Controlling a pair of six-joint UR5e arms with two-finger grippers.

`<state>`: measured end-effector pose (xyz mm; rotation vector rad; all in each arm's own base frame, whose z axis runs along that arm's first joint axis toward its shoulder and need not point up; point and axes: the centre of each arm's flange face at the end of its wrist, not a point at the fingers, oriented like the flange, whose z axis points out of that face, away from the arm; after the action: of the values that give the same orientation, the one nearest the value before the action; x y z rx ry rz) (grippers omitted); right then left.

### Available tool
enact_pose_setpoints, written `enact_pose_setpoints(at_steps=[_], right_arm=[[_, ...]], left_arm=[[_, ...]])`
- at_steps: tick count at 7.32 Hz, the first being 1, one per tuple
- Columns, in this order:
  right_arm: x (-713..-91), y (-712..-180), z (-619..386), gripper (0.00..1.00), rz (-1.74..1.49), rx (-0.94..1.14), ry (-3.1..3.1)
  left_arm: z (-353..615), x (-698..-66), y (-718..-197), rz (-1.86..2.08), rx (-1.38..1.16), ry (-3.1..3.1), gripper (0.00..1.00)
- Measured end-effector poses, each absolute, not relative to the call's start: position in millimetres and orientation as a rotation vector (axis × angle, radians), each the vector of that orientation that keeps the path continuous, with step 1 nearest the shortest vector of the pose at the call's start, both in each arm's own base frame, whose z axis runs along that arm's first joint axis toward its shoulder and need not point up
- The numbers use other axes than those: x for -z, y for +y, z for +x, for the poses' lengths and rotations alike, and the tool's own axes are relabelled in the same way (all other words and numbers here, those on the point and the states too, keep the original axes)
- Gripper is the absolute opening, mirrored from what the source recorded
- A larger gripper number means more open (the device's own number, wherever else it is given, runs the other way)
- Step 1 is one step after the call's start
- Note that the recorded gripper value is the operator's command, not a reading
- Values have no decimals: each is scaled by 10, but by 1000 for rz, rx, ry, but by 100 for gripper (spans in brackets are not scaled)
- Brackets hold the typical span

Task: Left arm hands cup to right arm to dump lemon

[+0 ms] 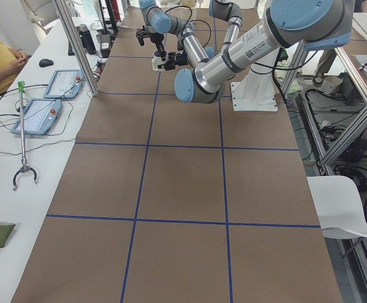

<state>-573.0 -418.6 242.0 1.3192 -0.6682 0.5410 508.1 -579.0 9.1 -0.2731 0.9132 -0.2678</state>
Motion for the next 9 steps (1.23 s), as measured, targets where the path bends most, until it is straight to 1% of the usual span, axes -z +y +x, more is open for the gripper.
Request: enact_pose_setpoints(at_steps=[3, 5, 6, 7, 8, 9], right_arm=[[-2420, -4191, -5729, 35, 1320, -542, -668], [-2416, -4190, -5726, 35, 1320, -543, -669], [-2414, -4190, -5725, 35, 1320, -542, -669], [-2411, -4190, -5725, 37, 1320, -543, -670], [-2404, -4189, -5723, 56, 1321, -544, -672], [-2399, -4189, -5719, 100, 1321, -545, -673]], left_arm=[[5078, -85, -5787, -272, 267, 914, 38], [5075, -76, -5784, -272, 267, 916, 31], [5073, -70, -5782, -271, 267, 916, 23], [5070, -66, -5779, -272, 268, 916, 0], [5065, -61, -5777, -274, 270, 914, 0], [5058, -63, -5779, -276, 274, 910, 0]])
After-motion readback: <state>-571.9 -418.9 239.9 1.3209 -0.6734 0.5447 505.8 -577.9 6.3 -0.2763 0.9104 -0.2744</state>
